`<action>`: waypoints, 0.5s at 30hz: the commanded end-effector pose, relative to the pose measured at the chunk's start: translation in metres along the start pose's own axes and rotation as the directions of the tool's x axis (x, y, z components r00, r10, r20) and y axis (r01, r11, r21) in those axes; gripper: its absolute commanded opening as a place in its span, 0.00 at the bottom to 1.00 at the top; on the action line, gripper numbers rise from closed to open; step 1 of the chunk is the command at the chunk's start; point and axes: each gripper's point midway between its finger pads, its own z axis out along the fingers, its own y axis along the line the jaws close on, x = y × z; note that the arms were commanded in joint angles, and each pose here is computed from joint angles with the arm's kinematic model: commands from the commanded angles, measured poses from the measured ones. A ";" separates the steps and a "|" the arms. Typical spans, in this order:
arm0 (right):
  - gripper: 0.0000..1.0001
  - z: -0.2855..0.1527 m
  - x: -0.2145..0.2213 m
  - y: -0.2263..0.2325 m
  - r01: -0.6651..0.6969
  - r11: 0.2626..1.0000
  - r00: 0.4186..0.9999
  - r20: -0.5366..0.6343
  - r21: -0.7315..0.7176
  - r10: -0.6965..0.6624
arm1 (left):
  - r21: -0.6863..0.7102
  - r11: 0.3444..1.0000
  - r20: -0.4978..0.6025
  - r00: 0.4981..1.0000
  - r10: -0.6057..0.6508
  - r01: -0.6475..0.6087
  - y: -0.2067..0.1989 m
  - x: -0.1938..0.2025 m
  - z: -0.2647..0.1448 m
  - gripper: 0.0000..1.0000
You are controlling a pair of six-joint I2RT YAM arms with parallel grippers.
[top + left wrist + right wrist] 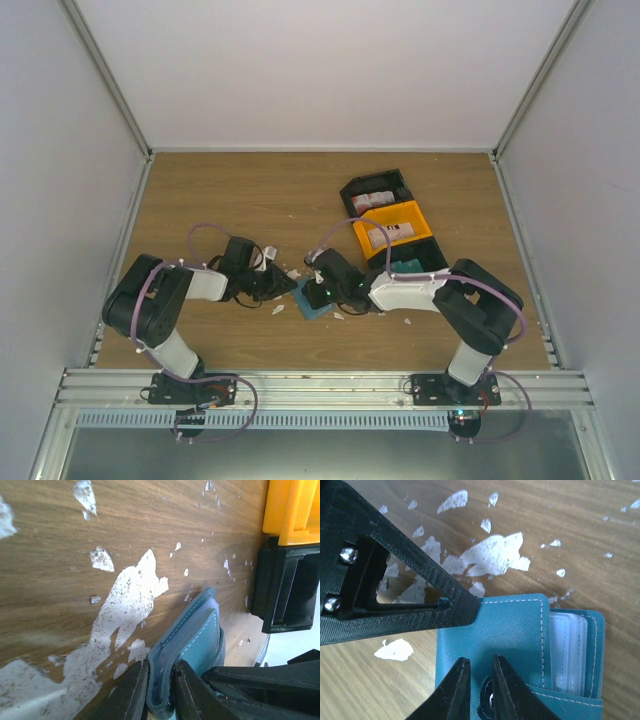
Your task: Put the credit cards into the card holder
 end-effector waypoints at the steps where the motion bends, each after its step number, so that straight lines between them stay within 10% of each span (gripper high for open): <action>1: 0.17 -0.010 0.070 -0.022 -0.016 0.996 0.945 -0.323 0.086 0.043 | -0.075 0.997 0.004 1.000 -0.012 0.013 0.020 0.004 0.004 0.18; 15: 0.28 -0.035 -0.009 -0.004 -0.026 0.996 0.983 -0.176 0.090 0.042 | -0.043 0.999 -0.006 1.000 0.013 -0.014 0.010 0.004 0.002 0.20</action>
